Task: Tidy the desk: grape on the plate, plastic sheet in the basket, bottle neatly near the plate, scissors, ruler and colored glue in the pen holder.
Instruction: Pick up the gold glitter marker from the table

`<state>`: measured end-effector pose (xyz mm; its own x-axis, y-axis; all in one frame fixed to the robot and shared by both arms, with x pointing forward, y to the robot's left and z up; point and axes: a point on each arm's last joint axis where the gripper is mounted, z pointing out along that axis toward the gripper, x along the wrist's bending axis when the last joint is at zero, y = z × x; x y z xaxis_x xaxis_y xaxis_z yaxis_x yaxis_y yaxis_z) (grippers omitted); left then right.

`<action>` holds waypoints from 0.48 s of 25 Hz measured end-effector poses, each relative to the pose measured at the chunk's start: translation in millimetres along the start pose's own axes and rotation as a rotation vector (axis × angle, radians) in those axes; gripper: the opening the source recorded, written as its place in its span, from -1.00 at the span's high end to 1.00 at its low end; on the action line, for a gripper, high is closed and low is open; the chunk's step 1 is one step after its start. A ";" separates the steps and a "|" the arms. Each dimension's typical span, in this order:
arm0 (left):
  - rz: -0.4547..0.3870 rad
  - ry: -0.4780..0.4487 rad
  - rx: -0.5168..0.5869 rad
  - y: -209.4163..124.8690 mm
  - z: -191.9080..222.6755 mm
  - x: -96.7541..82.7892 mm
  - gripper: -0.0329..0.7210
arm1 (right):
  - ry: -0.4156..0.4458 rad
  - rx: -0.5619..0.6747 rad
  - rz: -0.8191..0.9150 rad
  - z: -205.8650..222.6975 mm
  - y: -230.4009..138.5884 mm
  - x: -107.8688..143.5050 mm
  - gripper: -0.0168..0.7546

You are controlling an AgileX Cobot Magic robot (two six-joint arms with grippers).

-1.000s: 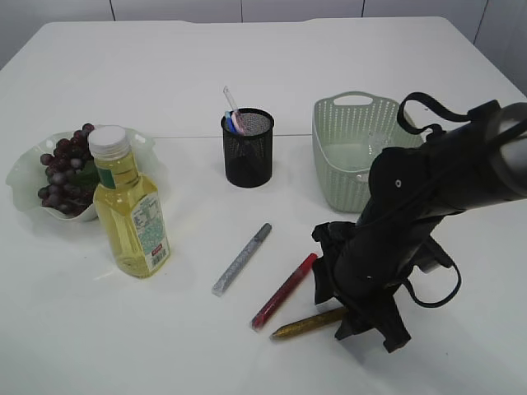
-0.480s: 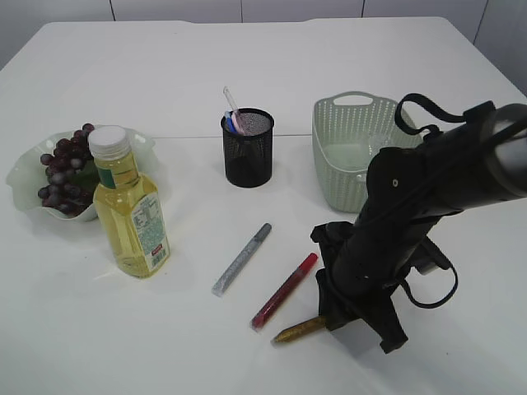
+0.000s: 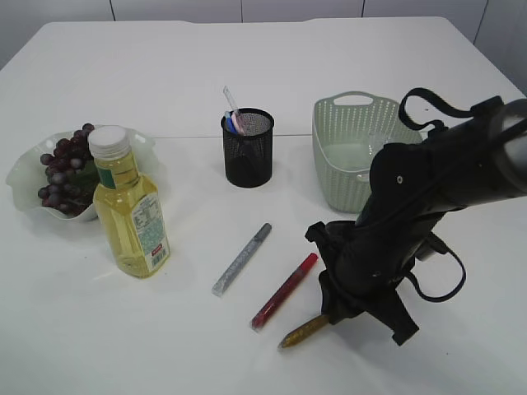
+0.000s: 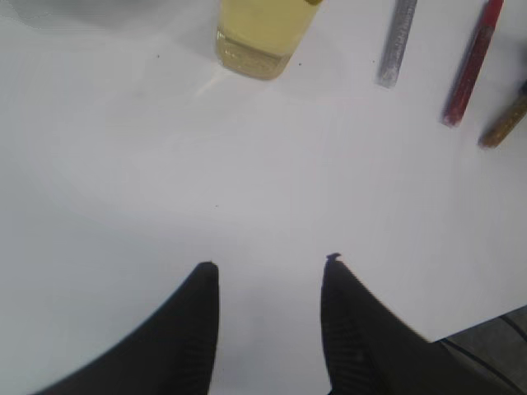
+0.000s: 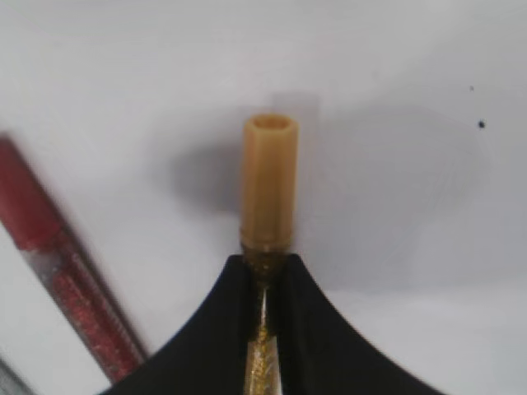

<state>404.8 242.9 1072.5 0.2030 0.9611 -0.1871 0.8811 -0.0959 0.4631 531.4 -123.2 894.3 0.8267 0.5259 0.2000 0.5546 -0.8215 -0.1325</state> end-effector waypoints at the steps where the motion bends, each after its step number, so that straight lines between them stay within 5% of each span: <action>1: 0.000 0.000 -0.002 0.2 0.0 0.0 0.10 | 0.006 -0.005 -0.014 -3.2 0.0 0.3 0.83; 12: 0.000 0.000 -0.002 0.2 0.0 0.0 0.10 | 0.077 -0.161 -0.491 -49.5 4.2 3.7 0.83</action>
<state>404.9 242.9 1072.6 0.2030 0.9611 -0.1872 0.8804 -0.0955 0.4645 532.1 -135.6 942.6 0.4601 0.8450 0.2726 0.8487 -0.5087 0.1444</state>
